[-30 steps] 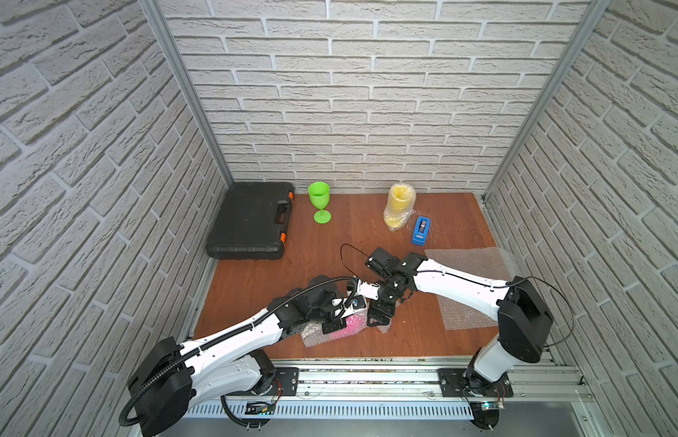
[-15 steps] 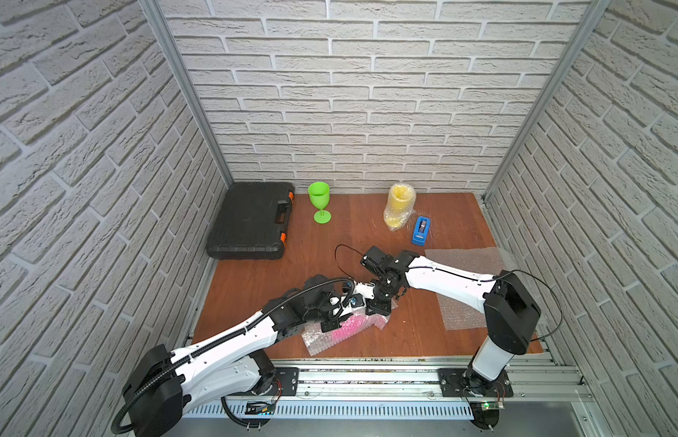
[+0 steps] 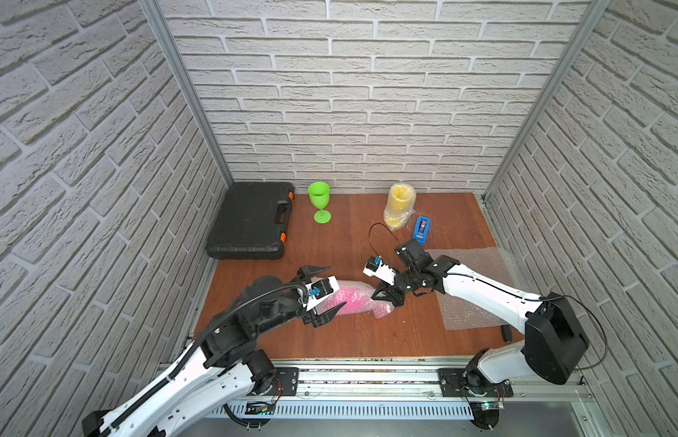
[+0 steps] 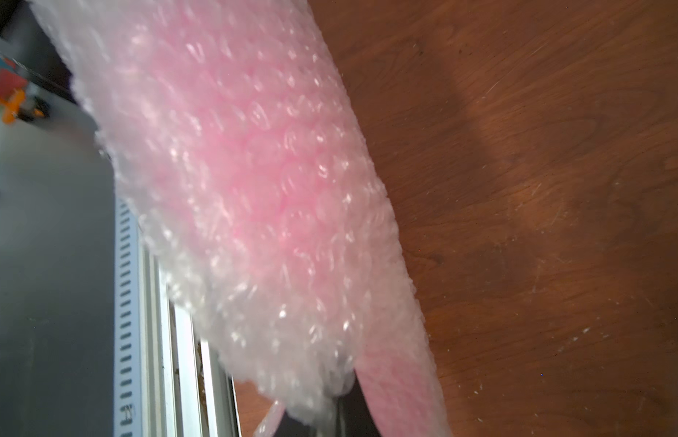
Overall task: Wrap wine glasses in bubble wrap
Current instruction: Pick up the bubble wrap from the center of the board, then wrap the wine glass in bubble wrap.
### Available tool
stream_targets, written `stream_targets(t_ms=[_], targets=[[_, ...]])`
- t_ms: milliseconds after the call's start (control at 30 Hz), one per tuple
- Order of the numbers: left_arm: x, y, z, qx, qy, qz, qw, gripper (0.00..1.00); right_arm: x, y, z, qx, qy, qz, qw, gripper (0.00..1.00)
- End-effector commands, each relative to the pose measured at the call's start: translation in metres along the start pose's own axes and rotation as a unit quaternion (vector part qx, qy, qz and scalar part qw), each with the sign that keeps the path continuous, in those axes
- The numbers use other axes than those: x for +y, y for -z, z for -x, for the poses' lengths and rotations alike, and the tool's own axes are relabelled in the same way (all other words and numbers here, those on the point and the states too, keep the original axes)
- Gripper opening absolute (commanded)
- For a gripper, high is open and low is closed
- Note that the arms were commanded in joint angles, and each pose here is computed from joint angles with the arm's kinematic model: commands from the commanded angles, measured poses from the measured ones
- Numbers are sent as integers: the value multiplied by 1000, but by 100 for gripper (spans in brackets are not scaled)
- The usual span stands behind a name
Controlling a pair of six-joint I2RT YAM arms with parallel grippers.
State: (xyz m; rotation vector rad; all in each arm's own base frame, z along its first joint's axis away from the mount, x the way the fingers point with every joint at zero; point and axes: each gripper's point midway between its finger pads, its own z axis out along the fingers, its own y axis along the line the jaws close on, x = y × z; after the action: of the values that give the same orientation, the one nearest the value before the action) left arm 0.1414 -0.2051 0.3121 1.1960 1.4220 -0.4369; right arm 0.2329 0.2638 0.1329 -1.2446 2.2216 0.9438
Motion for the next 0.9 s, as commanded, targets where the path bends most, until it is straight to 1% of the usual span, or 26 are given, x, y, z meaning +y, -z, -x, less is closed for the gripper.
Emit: stream_targets(t_ms=[0, 133, 267, 333, 400, 500, 600, 733, 867], targets=[[-13, 23, -9, 24, 6, -27, 999, 94, 20, 22, 39, -97, 30, 66, 993, 3], [-21, 48, -27, 63, -10, -36, 997, 96, 40, 34, 35, -83, 54, 116, 988, 3], [-19, 65, -40, 98, -19, -23, 995, 96, 58, 45, 38, -86, 54, 165, 981, 3], [-15, 70, -44, 109, -21, -10, 994, 97, 65, 48, 39, -90, 54, 182, 978, 3], [-12, 71, -44, 109, -26, -3, 994, 98, 66, 50, 39, -87, 54, 183, 978, 3], [-4, 66, -39, 105, -28, 17, 994, 98, 63, 49, 35, -76, 54, 168, 981, 3], [3, 54, -31, 91, -27, 26, 995, 98, 61, 47, 32, -69, 55, 159, 983, 3], [1, 35, -23, 82, -17, 7, 996, 98, 61, 47, 31, -65, 56, 149, 985, 3], [3, 23, -24, 93, -11, 4, 996, 98, 63, 47, 26, -57, 60, 149, 985, 3]])
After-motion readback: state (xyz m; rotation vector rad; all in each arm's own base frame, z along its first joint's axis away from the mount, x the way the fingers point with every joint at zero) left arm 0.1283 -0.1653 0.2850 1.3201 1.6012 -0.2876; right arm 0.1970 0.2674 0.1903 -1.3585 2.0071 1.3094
